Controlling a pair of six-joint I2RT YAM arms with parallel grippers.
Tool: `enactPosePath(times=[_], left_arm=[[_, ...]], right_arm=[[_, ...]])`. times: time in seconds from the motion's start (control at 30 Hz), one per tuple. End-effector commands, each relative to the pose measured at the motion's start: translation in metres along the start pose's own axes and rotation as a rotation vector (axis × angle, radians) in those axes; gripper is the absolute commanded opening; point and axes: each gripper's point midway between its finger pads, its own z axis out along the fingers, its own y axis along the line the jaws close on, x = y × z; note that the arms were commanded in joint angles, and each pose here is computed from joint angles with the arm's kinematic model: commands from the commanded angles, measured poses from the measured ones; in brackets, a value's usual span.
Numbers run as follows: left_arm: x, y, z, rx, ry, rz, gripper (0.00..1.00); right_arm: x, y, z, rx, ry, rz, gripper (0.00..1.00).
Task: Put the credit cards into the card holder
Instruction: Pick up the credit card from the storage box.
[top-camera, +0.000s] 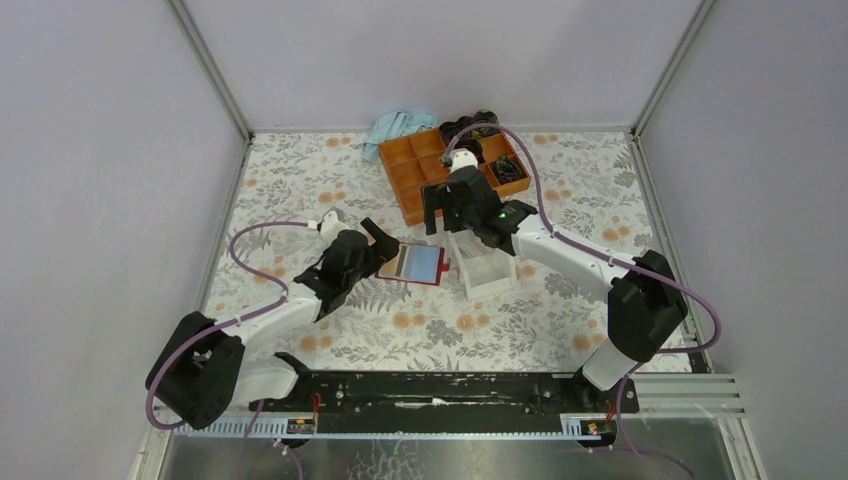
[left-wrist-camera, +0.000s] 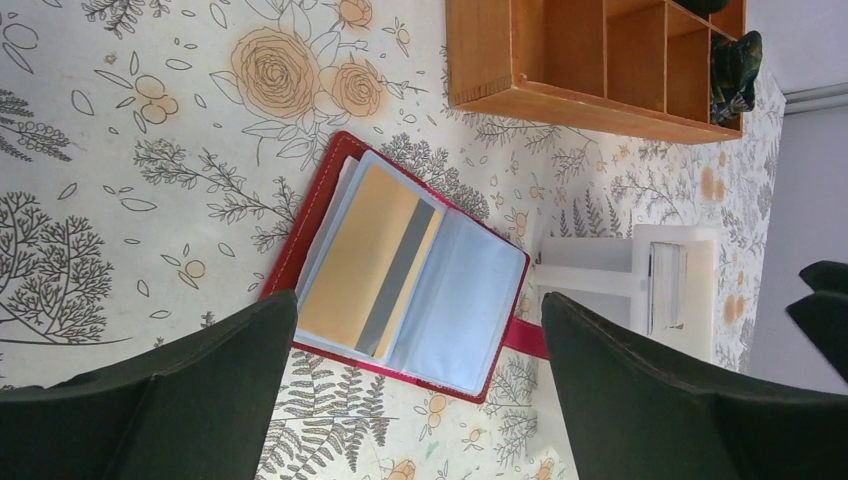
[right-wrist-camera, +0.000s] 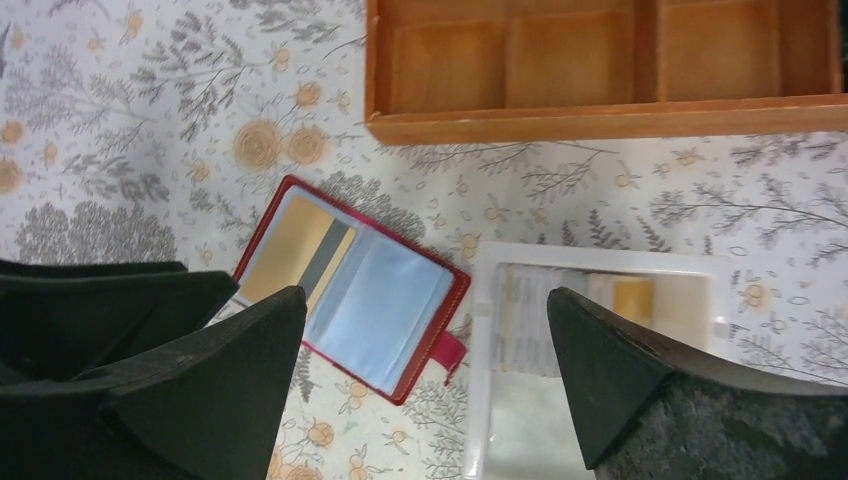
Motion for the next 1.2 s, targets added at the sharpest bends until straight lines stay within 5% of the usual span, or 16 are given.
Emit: enactPosePath(times=[0.0, 0.53, 1.17], left_arm=[[-0.007, -0.015, -0.001, 0.068, -0.029, 0.008, 0.99], [-0.016, -0.019, -0.007, 0.068, -0.053, 0.004, 0.89], [-0.012, -0.016, -0.003, 0.055, -0.042, -0.011, 0.89]], right_arm=[[-0.022, -0.028, -0.011, 0.097, -0.081, 0.009, 0.99], [0.023, -0.092, -0.009, 0.225, 0.031, 0.056, 0.94], [0.048, -0.078, 0.022, 0.007, 0.143, 0.176, 0.77]])
